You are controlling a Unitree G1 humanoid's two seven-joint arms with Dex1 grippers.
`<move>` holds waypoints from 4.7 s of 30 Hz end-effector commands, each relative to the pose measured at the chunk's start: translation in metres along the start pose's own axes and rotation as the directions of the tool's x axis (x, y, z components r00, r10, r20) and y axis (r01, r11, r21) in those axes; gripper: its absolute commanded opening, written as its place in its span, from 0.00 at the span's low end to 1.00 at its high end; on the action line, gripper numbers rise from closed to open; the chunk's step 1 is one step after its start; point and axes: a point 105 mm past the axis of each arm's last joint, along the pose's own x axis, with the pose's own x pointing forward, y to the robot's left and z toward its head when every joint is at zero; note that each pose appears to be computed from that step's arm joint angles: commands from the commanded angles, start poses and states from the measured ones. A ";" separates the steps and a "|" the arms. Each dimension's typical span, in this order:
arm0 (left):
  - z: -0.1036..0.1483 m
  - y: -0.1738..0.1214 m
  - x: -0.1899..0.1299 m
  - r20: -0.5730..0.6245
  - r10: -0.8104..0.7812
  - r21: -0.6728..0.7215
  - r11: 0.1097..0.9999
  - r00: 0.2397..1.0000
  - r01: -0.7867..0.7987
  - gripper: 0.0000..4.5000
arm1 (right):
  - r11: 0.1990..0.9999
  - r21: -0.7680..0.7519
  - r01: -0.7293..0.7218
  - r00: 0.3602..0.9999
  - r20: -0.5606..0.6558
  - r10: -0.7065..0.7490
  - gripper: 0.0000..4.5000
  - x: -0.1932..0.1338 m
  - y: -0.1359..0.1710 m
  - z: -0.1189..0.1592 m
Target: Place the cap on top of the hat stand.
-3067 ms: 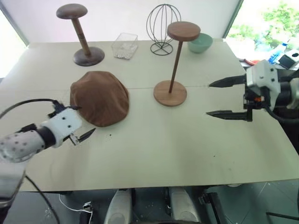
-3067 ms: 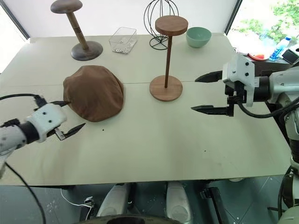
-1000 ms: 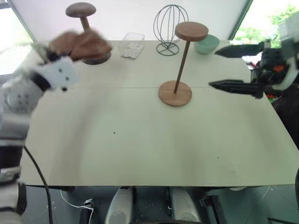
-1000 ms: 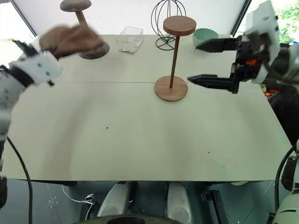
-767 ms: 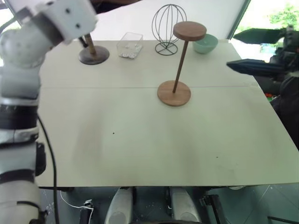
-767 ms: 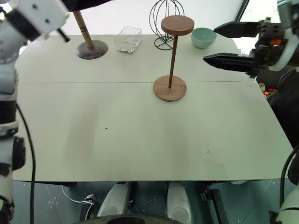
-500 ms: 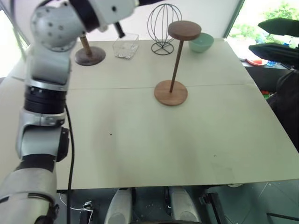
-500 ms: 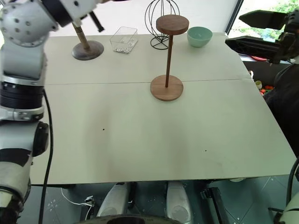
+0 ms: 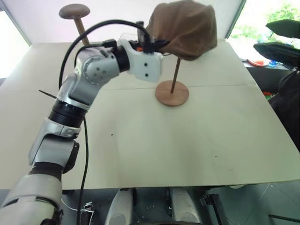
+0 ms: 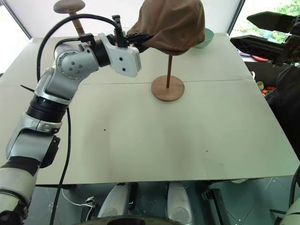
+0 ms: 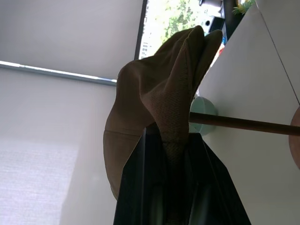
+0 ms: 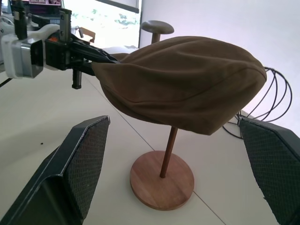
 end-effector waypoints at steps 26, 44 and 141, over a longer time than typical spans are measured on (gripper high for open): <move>-0.005 0.058 -0.029 -0.015 0.088 -0.294 0.952 0.996 -0.088 0.99 | 0.933 -0.342 -0.110 0.985 -0.160 0.058 1.00 0.035 0.044 -0.022; 0.011 0.047 -0.137 0.163 -0.282 -0.829 0.480 0.945 0.286 0.99 | 0.746 -0.659 -0.092 0.993 -0.114 0.021 1.00 0.085 0.084 -0.008; -0.034 0.083 -0.149 0.126 -0.228 -0.932 0.307 0.966 0.194 1.00 | 0.373 -0.833 0.409 0.862 0.487 0.140 0.45 0.121 0.049 -0.040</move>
